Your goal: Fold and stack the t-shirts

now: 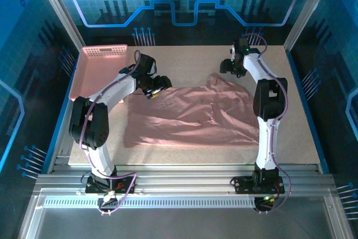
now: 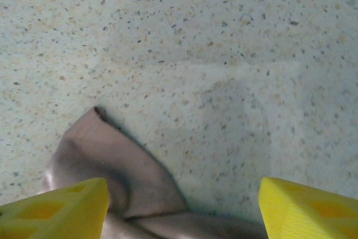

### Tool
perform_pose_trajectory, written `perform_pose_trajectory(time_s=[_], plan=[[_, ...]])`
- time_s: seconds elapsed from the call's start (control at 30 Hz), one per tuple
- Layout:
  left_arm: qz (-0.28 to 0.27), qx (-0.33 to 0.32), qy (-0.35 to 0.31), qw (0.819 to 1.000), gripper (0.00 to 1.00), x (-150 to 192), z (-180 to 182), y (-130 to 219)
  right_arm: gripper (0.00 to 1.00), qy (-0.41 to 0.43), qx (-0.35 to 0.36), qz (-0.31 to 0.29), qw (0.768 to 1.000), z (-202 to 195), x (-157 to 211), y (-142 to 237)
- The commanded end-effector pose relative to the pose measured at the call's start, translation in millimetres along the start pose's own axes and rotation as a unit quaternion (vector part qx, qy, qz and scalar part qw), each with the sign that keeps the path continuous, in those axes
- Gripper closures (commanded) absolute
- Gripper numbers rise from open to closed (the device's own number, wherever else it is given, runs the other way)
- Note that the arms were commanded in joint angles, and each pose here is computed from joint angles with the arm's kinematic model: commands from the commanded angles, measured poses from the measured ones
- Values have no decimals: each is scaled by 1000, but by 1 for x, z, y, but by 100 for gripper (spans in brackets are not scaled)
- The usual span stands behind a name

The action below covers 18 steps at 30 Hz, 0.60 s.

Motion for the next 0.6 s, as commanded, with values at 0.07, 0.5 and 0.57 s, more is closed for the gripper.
perform_pose_trajectory(time_s=[0.07, 0.5, 0.57], plan=[[-17, -2, 20, 1000, 29, 1, 15, 17, 35, 39, -56, 44, 997, -2, 10, -10], [-35, -28, 69, 997, 30, 0, 58, 26, 43, 21, -68, 84, 994, -16, 37, -24], [-35, -31, 72, 996, 30, 0, 61, 27, 44, 21, -68, 88, 994, -17, 40, -27]])
Point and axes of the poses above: each hand's point on the last joint's axis, 136 mm out from that joint toward the fingers, its own y axis back along the fingers, its own z axis along the line the jaws close on, x = y × z, the point moved 6 cm from there along y, back along the fingers, and after that the axes turned 10 degrees about y, right-handed, at the moved point
